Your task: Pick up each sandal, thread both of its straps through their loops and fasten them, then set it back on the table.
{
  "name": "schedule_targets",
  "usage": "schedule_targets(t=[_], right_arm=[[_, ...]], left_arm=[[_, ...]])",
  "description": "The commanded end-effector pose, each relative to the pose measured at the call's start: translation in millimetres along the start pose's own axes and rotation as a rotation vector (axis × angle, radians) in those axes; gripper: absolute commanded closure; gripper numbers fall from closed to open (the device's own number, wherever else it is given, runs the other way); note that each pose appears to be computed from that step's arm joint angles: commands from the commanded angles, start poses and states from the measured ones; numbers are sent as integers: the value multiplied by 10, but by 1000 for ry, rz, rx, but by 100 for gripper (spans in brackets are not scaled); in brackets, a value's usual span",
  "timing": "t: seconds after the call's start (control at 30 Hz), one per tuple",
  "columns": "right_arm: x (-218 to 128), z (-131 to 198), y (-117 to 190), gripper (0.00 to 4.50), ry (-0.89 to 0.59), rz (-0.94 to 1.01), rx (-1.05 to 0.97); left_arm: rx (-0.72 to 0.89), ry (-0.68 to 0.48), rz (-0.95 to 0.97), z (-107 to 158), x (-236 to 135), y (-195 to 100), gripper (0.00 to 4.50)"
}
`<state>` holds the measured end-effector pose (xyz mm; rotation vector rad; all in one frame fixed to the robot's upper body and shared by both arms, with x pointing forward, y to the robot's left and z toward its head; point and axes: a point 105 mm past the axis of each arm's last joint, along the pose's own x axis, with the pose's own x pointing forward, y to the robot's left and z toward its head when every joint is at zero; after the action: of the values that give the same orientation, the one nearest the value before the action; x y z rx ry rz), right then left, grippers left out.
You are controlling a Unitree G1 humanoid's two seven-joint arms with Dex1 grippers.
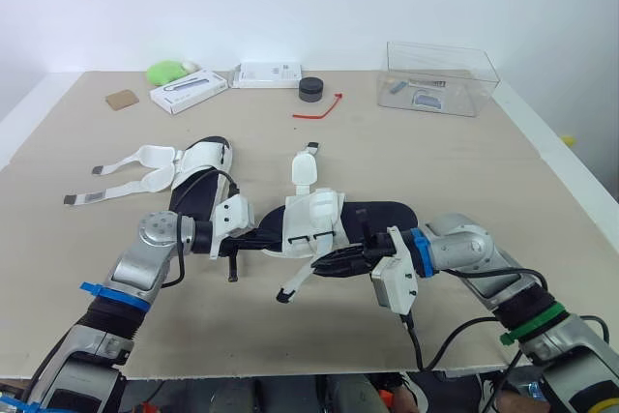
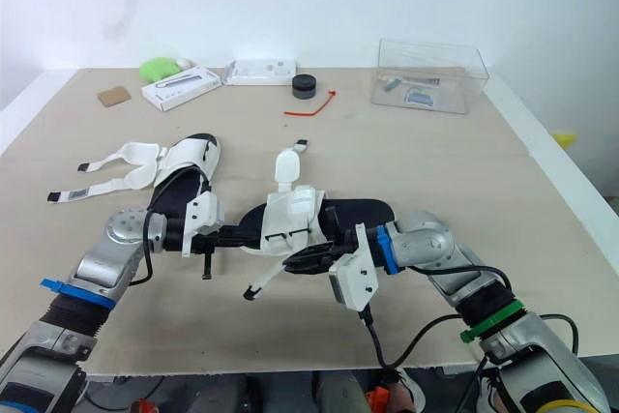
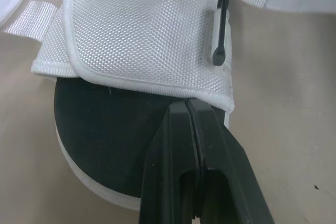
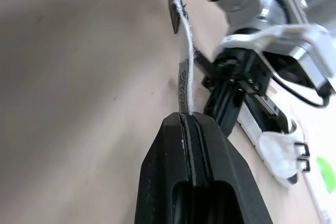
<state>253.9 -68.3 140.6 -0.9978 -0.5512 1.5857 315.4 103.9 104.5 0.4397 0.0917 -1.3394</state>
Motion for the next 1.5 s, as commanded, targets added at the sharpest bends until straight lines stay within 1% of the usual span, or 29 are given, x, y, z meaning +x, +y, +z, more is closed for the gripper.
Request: schedule_targets(t=[0.03, 0.23, 0.33, 0.47, 0.53, 0.63, 0.83, 0.93, 1.03, 1.2, 1.5], right_arm=[[-57, 80, -205, 445, -53, -152, 185], [-105, 75, -467, 445, -112, -341, 536], [-152, -34, -602, 445, -111, -439, 736], [-154, -188, -649, 445, -80, -484, 1024], [-139, -210, -678, 445, -74, -482, 1093], [-127, -310, -694, 445, -15, -495, 1202], [-165, -490, -675, 445, 98, -563, 1287], [-201, -533, -727, 445, 83, -615, 1326], [-277, -564, -767, 445, 91, -666, 1324], [-354, -577, -803, 445, 90, -704, 1337], [-297, -710, -722, 445, 179, -700, 1363]], left_arm=[[3, 61, 34, -133, -27, 52, 450], [13, 73, 35, -161, -50, 60, 450], [14, 76, 33, -167, -52, 58, 450], [14, 79, 30, -173, -53, 59, 450], [15, 81, 28, -174, -52, 59, 450], [15, 79, 28, -169, -48, 63, 450], [14, 81, 30, -176, -52, 55, 450], [13, 81, 32, -177, -53, 55, 450], [11, 82, 34, -178, -64, 52, 450], [8, 84, 36, -186, -73, 49, 450], [10, 79, 31, -172, -37, 63, 450]])
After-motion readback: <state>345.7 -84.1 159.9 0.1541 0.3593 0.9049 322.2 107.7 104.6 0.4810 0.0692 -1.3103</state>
